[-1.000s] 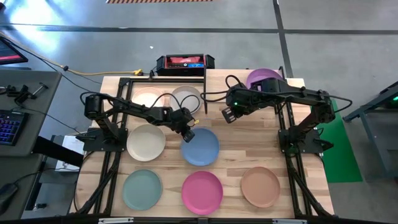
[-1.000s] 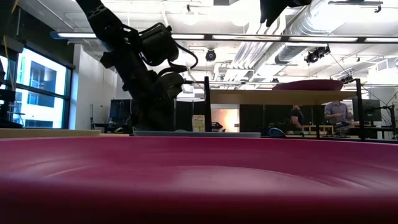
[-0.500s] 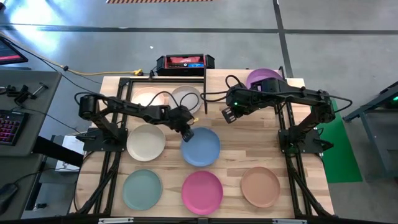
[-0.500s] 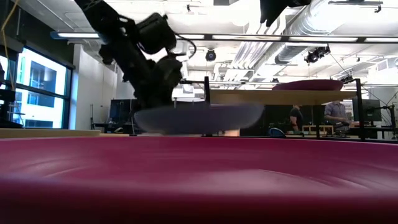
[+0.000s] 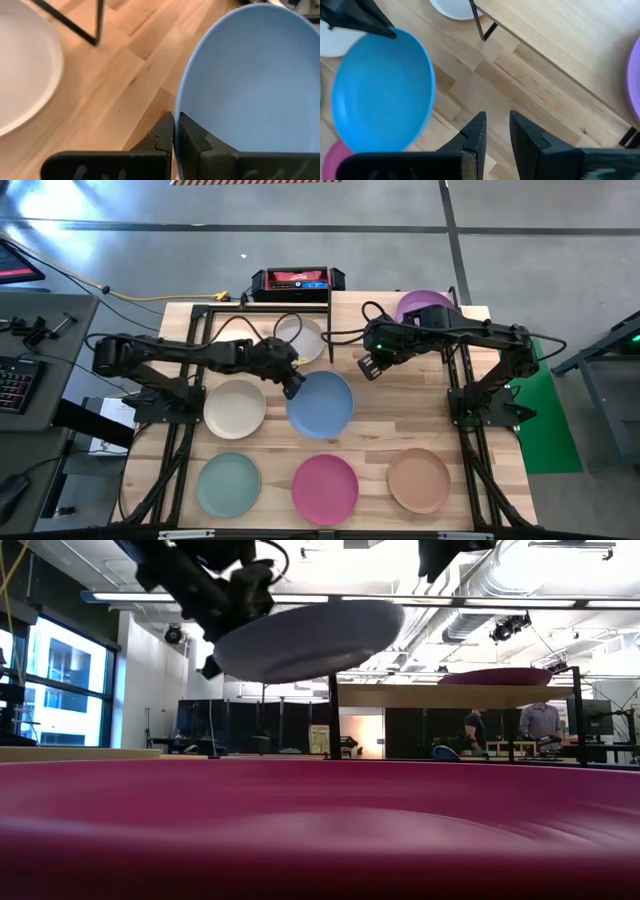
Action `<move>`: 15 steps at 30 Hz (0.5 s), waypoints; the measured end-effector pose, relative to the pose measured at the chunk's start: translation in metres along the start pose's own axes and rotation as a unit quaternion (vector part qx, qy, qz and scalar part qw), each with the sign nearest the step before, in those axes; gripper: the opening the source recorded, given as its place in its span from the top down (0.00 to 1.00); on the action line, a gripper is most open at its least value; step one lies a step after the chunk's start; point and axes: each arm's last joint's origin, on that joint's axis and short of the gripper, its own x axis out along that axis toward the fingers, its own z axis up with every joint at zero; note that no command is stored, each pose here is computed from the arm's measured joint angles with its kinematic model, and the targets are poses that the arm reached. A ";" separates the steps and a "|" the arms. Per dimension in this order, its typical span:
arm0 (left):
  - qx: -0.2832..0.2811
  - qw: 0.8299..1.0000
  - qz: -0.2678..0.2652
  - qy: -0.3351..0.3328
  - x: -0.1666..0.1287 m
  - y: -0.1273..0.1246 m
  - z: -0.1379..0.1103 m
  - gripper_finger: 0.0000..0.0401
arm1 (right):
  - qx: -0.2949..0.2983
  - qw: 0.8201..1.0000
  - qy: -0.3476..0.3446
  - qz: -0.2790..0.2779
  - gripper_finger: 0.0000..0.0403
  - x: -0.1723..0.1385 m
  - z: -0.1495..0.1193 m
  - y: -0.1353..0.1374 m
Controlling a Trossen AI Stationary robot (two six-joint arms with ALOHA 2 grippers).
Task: Place and stack plates onto a shelf
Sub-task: Stack the blue plate on top of the purple plate on the shelf
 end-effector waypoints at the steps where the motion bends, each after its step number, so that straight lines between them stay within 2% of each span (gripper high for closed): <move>1: 0.000 1.000 0.002 -0.003 -0.004 0.000 0.000 1.00 | 0.000 1.000 -0.001 0.001 0.83 0.000 0.000 0.000; 8: 0.008 1.000 0.007 -0.014 -0.027 -0.002 0.001 1.00 | -0.004 0.999 -0.035 0.022 0.73 0.000 0.006 0.005; 15: 0.042 0.998 0.039 0.001 -0.046 -0.007 0.012 1.00 | -0.008 0.993 -0.086 0.079 0.71 -0.002 0.018 0.015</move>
